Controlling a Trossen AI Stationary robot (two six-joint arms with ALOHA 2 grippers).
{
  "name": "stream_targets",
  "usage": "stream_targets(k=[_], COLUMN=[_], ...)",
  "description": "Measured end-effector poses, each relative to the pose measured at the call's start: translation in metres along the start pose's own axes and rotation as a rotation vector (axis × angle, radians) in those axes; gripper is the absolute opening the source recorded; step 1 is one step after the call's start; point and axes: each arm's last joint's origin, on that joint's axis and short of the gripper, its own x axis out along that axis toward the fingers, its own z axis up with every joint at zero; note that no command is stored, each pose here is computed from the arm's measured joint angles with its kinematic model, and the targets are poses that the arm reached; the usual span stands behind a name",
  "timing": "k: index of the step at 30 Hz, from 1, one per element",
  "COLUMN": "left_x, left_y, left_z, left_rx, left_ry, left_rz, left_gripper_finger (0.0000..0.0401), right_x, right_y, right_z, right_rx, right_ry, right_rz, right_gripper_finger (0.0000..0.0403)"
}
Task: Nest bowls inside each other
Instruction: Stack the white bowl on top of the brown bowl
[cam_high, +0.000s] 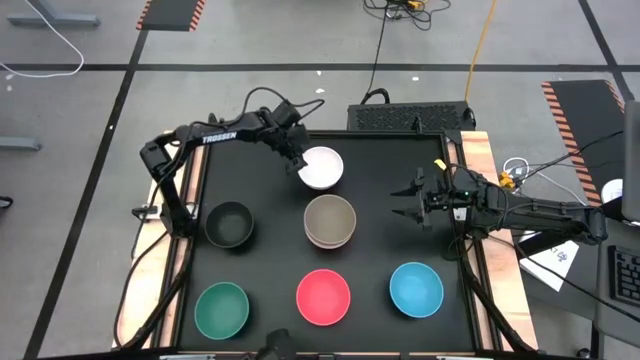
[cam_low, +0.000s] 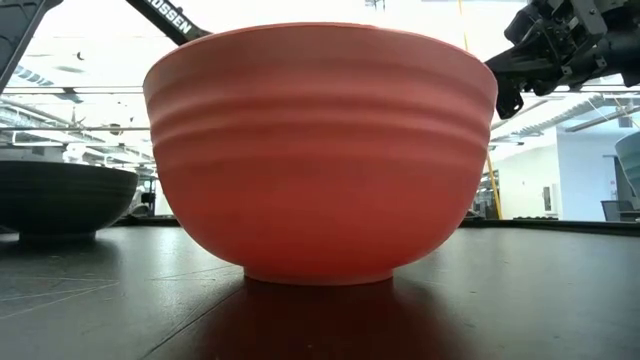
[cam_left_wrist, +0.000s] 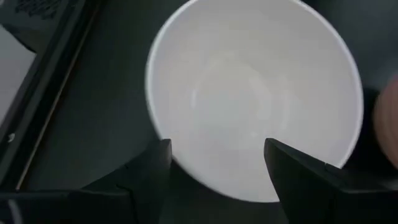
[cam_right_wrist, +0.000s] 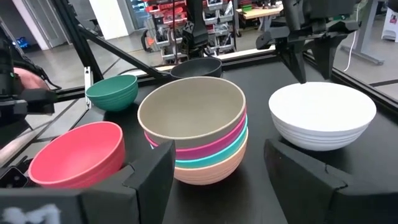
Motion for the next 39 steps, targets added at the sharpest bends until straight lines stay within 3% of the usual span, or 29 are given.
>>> stream_targets(k=[25,32,39], left_x=[-0.001,0.004,0.004], left_y=[0.007,0.016,0.015], left_z=[-0.005,-0.015,-0.013], left_rx=[-0.007,-0.054,-0.044], left_ry=[0.0,0.057,0.028], left_rz=[-0.019,-0.055,-0.099], left_gripper_finger=[0.0259,0.0259,0.0248], right_x=[0.0,0.0,0.0], right_y=[0.0,0.0,0.001], right_z=[0.0,0.0,0.0], right_rx=[0.043,0.049,0.049], right_ry=[0.001,0.004,0.004], right_rz=[0.0,0.014,0.019], right_gripper_finger=[0.0238,0.0238,0.0238])
